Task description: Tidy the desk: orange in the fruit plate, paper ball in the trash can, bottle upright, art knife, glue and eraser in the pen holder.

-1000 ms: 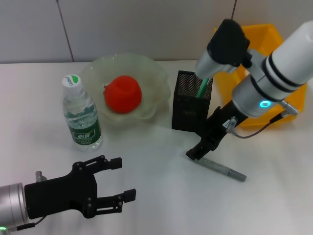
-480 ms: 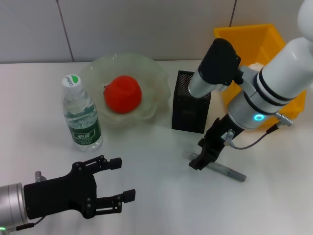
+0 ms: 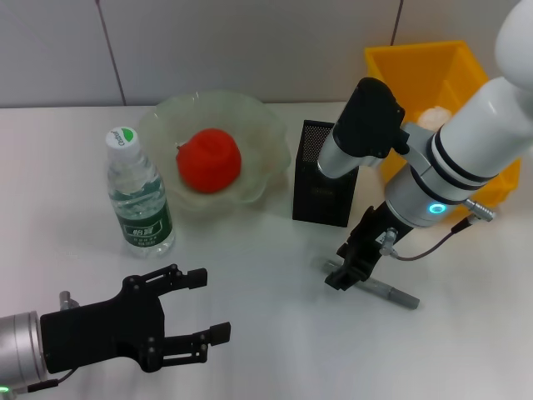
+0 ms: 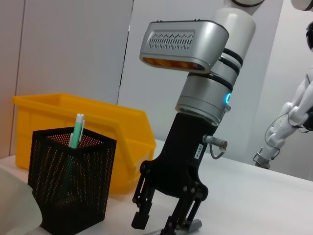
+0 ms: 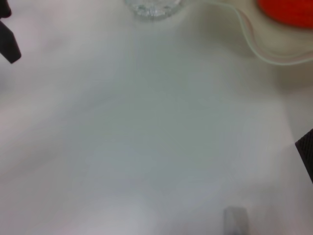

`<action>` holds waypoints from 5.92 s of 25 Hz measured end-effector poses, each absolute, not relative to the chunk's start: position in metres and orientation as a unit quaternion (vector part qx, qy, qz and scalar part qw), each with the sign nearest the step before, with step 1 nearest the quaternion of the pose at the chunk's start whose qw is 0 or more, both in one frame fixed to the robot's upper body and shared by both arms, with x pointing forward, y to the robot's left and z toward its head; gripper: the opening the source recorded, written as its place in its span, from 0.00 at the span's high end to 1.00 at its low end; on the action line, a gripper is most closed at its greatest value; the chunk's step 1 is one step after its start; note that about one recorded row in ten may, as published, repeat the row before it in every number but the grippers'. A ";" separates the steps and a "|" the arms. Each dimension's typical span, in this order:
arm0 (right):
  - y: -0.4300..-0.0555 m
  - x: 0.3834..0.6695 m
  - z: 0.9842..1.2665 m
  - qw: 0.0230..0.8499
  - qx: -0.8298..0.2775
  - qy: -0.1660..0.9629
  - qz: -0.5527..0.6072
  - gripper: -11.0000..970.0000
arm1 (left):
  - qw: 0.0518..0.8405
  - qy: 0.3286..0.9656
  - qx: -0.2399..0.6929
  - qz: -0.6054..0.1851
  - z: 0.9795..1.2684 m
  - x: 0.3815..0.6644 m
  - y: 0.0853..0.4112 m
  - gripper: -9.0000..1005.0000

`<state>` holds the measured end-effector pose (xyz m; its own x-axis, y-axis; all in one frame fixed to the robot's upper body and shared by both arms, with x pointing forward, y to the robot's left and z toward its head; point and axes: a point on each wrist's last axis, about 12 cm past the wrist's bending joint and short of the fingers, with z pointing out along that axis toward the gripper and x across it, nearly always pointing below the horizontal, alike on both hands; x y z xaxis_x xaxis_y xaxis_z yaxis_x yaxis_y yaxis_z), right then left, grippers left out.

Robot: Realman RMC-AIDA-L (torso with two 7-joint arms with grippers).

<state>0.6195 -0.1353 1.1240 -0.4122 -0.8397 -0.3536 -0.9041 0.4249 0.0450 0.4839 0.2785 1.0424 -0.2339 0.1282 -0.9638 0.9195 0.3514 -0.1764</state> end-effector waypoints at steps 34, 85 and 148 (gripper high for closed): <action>-0.136 0.619 1.114 0.138 -0.525 0.834 0.101 0.77 | 0.479 0.666 0.396 -0.412 1.044 0.486 0.280 0.14; -0.195 0.638 1.124 0.553 -0.286 0.731 0.279 0.86 | 0.493 0.654 0.404 -0.408 1.042 0.483 0.271 0.14; -0.253 0.489 1.041 0.413 -0.429 0.669 0.445 0.23 | 0.448 0.633 0.434 -0.459 1.041 0.471 0.256 0.14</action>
<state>0.4887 -0.2534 1.0414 -0.2905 -0.2074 -0.9341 -0.9416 0.2360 0.2404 0.4707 0.2558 1.0410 -0.2210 0.1381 -0.9655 0.9605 0.2024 -0.1909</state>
